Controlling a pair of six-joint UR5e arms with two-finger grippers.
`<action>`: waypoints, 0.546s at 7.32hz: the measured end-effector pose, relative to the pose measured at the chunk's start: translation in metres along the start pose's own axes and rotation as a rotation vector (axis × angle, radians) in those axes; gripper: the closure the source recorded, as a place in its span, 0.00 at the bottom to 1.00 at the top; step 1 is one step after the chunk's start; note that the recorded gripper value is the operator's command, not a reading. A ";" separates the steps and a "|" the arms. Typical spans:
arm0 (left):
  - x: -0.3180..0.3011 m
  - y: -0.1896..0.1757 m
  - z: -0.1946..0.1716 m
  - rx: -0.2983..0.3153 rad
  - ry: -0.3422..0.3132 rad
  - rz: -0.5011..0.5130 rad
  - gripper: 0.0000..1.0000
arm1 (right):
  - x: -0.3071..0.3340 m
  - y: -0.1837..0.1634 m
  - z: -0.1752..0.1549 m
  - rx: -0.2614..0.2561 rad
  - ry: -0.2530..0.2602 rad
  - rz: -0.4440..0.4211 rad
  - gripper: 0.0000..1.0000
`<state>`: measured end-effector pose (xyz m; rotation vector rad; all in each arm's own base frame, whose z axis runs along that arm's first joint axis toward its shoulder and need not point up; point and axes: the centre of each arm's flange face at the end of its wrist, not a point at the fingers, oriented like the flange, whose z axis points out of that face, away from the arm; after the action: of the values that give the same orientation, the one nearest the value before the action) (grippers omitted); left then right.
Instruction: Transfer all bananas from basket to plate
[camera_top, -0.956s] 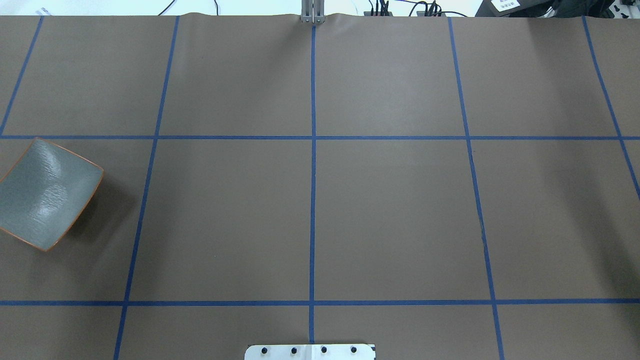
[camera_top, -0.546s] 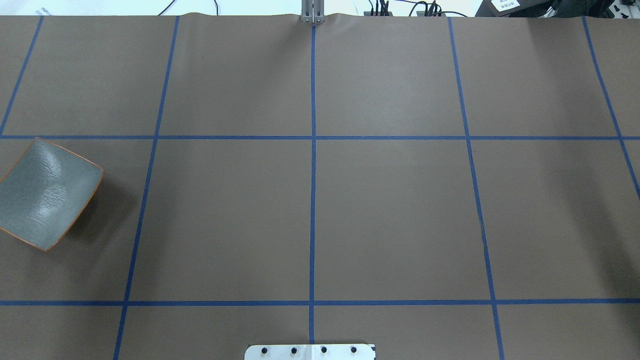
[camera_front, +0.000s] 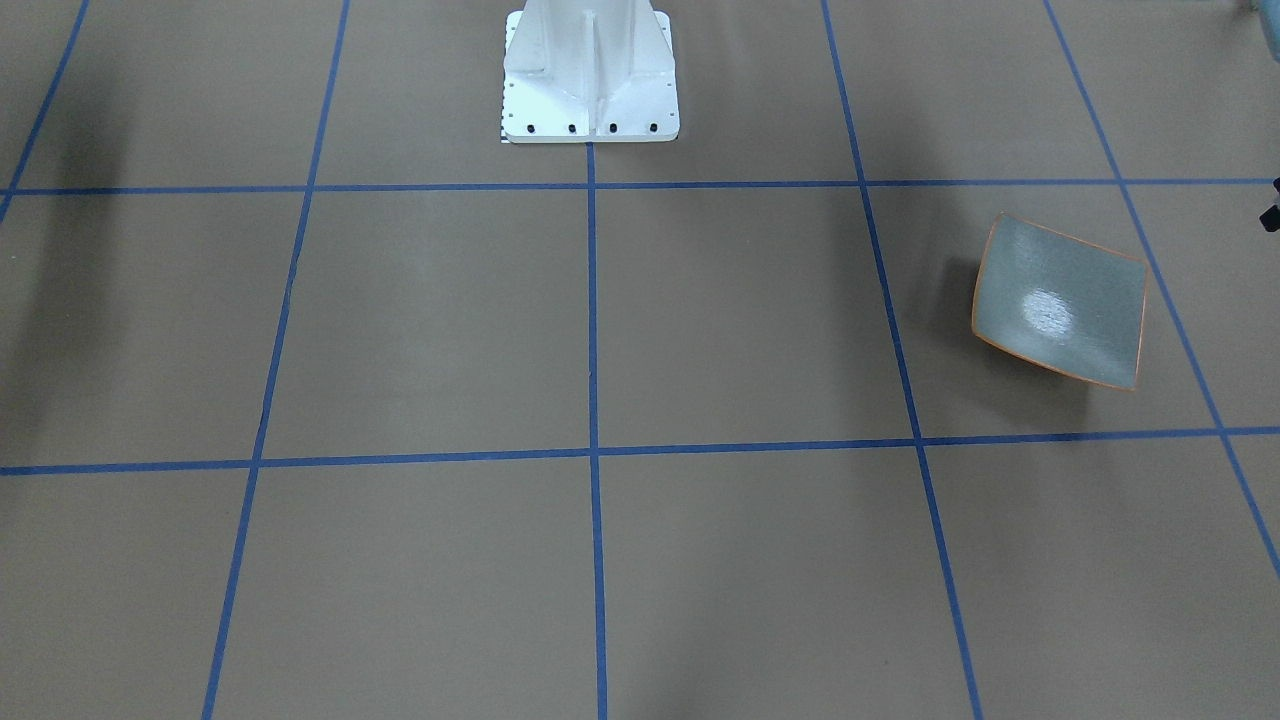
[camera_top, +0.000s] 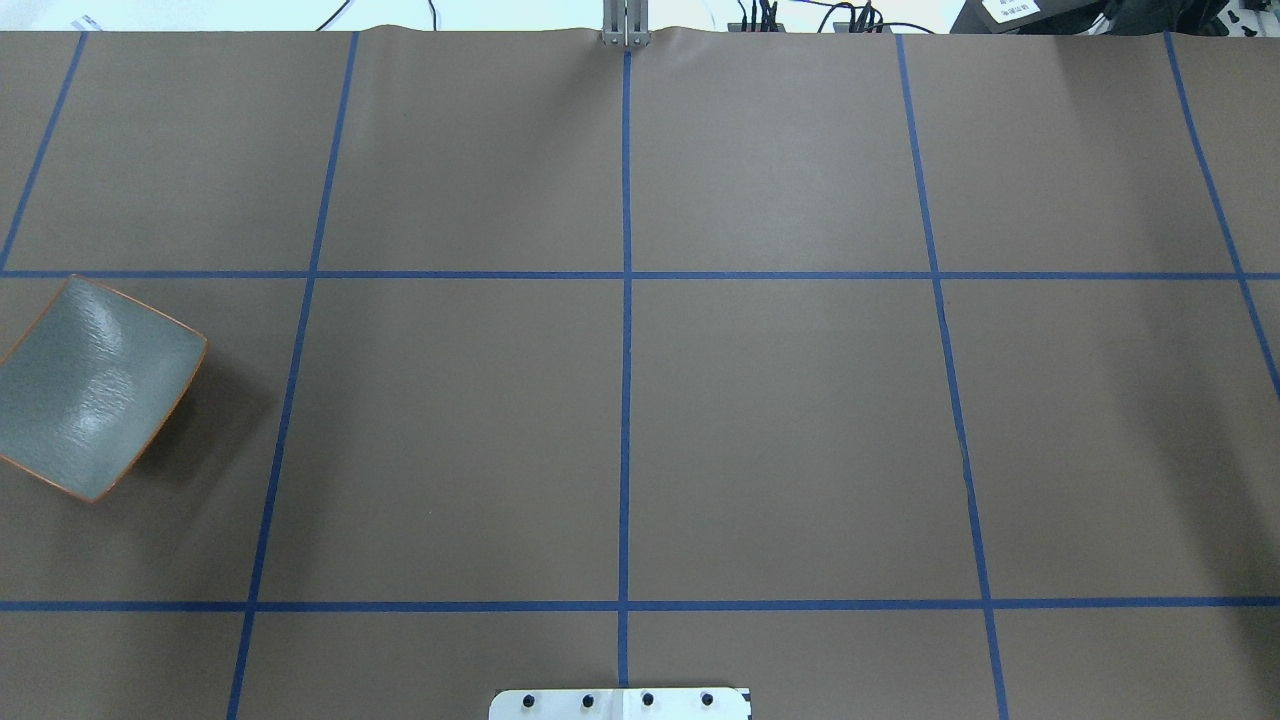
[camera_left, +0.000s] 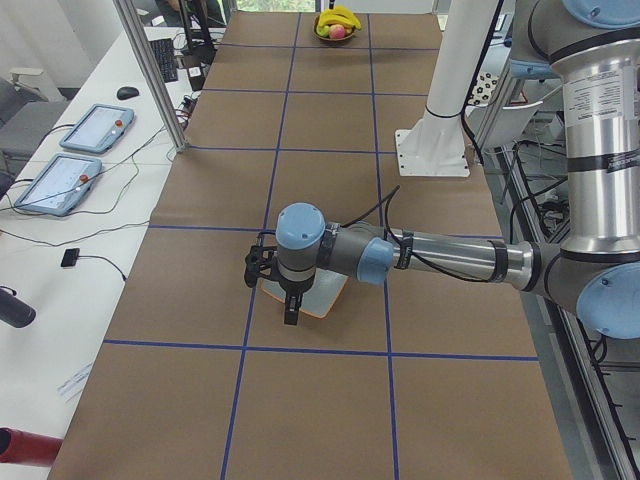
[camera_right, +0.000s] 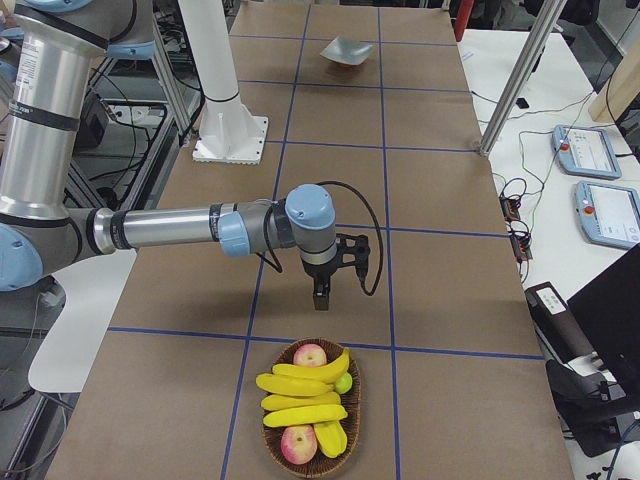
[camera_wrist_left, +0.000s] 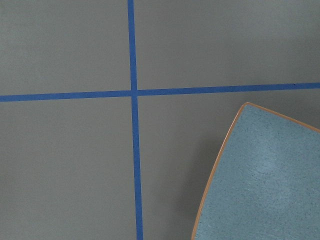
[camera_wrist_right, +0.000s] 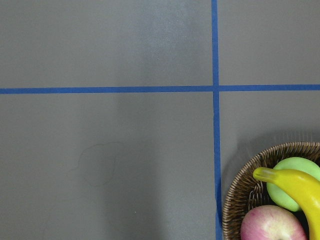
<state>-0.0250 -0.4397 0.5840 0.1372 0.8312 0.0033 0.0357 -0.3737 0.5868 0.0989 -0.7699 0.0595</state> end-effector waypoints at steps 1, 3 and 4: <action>0.001 0.000 -0.001 0.002 0.000 0.002 0.00 | 0.015 0.018 0.005 0.002 0.019 0.007 0.00; 0.002 -0.001 -0.002 0.004 0.001 0.005 0.00 | 0.046 0.052 0.009 0.022 0.069 0.009 0.00; 0.003 -0.001 -0.002 0.006 0.001 0.007 0.00 | 0.067 0.070 0.016 0.029 0.088 0.003 0.00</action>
<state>-0.0250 -0.4404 0.5804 0.1457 0.8320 0.0070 0.0667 -0.3048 0.6495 0.1222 -0.6815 0.0773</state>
